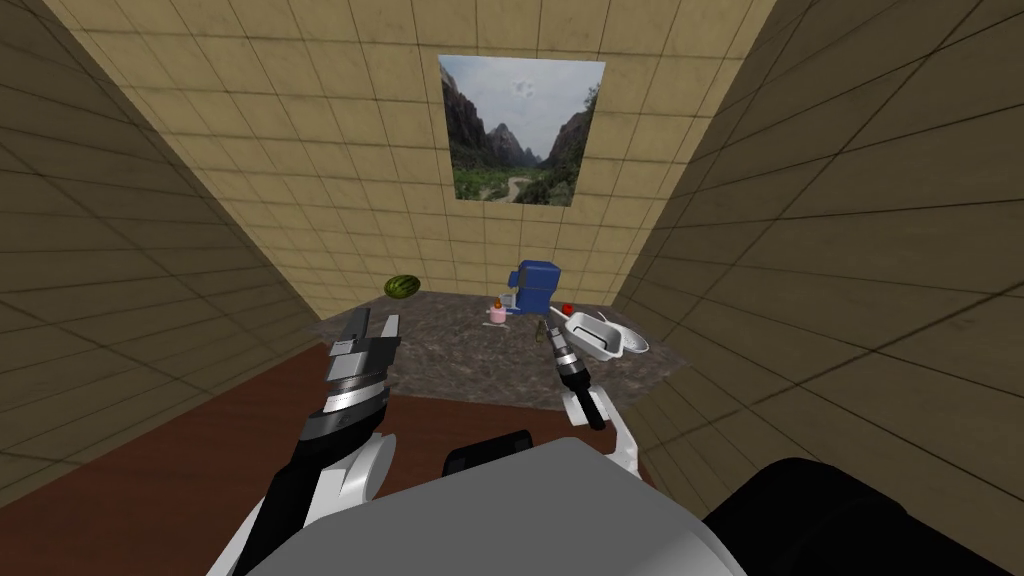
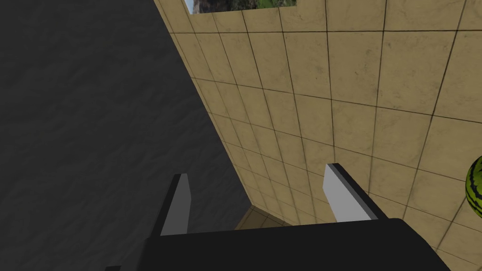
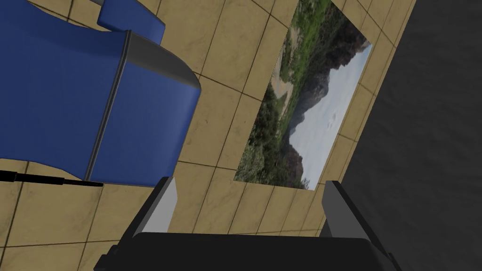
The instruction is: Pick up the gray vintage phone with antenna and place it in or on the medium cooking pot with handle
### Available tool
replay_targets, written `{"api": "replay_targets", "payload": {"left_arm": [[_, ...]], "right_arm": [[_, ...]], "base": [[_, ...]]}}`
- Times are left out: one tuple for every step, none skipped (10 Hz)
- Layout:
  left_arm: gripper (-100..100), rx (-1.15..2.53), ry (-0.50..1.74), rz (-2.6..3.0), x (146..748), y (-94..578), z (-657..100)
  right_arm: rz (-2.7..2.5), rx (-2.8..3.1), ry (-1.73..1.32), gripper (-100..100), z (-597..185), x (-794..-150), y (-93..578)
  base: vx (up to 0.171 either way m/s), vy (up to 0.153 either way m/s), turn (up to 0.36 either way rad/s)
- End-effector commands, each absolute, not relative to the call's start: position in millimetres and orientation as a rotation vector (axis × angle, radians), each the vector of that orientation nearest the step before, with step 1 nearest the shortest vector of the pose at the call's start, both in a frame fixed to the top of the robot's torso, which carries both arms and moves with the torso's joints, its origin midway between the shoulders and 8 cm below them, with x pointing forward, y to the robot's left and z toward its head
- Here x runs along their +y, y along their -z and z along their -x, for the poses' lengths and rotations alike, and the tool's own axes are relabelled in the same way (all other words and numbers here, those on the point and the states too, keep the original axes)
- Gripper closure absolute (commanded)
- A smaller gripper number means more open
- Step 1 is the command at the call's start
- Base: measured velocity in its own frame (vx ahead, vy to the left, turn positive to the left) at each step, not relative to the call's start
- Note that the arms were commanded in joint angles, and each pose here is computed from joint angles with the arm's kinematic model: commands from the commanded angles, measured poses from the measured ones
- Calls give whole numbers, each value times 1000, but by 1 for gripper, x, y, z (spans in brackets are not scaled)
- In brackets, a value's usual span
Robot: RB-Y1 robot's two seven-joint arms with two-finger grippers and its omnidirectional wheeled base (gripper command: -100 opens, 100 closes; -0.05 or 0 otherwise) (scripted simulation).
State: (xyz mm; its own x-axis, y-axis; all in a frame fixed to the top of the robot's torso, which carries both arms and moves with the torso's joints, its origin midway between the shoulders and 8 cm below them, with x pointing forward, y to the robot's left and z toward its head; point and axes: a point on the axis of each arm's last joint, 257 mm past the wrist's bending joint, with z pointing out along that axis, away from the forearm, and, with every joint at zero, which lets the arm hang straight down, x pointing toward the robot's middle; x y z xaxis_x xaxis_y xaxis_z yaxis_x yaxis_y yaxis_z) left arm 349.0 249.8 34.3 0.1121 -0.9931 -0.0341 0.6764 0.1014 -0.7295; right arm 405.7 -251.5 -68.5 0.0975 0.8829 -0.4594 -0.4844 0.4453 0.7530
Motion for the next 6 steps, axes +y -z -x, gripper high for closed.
{"api": "replay_targets", "payload": {"left_arm": [[0,619,1356,640,250,-34,-349],[0,619,1356,640,250,-34,-349],[0,619,1356,640,250,-34,-349],[0,619,1356,640,250,-34,-349],[0,619,1356,640,250,-34,-349],[0,619,1356,640,250,-34,-349]], "right_arm": [[-463,1087,-1020,-100,-413,-252,84],[-458,1091,-1015,-100,-413,-251,84],[-449,1130,-973,-100,-418,-252,97],[-445,1134,-969,-100,-418,-251,97],[-436,1172,-927,-100,-424,-253,110],[-430,1176,-922,-100,-424,-252,111]], "base": [[-23,19,-123],[-21,22,-57],[-22,19,-84],[-19,16,-73],[-24,21,-123],[-18,21,-51]]}}
